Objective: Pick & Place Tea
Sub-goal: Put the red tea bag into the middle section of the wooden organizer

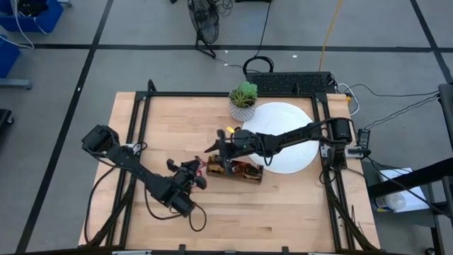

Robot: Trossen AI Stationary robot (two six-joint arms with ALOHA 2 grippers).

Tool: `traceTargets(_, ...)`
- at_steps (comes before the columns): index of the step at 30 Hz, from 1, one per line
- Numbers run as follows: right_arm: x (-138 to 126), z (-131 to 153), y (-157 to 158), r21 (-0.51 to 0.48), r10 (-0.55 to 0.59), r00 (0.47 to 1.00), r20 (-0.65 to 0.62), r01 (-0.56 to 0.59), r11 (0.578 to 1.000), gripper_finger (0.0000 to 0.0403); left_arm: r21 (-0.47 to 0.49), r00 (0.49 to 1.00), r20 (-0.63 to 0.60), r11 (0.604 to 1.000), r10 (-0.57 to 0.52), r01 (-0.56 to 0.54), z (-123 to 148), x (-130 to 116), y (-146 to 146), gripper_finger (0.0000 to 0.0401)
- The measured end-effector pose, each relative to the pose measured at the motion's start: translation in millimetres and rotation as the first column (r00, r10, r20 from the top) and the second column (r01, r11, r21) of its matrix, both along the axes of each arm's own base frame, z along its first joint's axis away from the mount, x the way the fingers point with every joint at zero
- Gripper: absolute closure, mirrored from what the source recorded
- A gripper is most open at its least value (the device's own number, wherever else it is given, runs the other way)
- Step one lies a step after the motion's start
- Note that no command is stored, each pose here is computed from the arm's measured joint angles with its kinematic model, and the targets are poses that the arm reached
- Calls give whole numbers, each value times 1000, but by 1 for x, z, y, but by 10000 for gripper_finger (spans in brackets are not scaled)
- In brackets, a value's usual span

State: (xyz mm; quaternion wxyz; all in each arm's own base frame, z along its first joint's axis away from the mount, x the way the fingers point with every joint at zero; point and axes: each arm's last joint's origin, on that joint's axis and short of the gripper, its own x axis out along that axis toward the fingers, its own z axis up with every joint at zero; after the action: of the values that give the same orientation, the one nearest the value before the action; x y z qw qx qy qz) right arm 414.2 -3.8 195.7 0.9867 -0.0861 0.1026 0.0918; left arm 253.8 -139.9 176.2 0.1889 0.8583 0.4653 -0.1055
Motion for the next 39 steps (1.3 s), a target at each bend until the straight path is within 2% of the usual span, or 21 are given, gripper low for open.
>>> traceTargets(7, -1, 0, -1, 85, 126, 992, -6, -125, 989, 223, -31, 1000, -2, 999, -31, 30, 0, 8, -3, 395)
traceTargets(11, -2, -3, 2, 91, 140, 989, -43, -136, 987, 228, -21, 999, -16, 998, -52, 51, 1, 10, -4, 397)
traceTargets(16, -5, -12, 1, 100, 139, 979, -148, -125, 987, 227, -13, 998, -20, 998, -58, 58, 1, 11, -5, 397)
traceTargets(21, -8, -15, -1, 160, 164, 966, -202, -133, 978, 225, -30, 999, 8, 998, -51, 51, 1, 11, -6, 397)
traceTargets(24, -9, -15, -2, 213, 244, 949, -199, -201, 956, 227, -69, 998, 63, 997, -24, 28, 2, 11, -6, 398)
traceTargets(26, -8, -11, 0, 223, 289, 946, -149, -253, 942, 229, -102, 994, 107, 995, -4, 15, 4, 11, -6, 398)
traceTargets(31, -4, -1, -5, 206, 249, 968, -43, -235, 950, 231, -55, 997, 47, 997, -59, 61, 5, 13, -9, 398)
traceTargets(39, -4, -7, -16, 282, 210, 973, -98, -175, 943, 232, -107, 991, 45, 986, -123, 128, 8, 23, -13, 398)
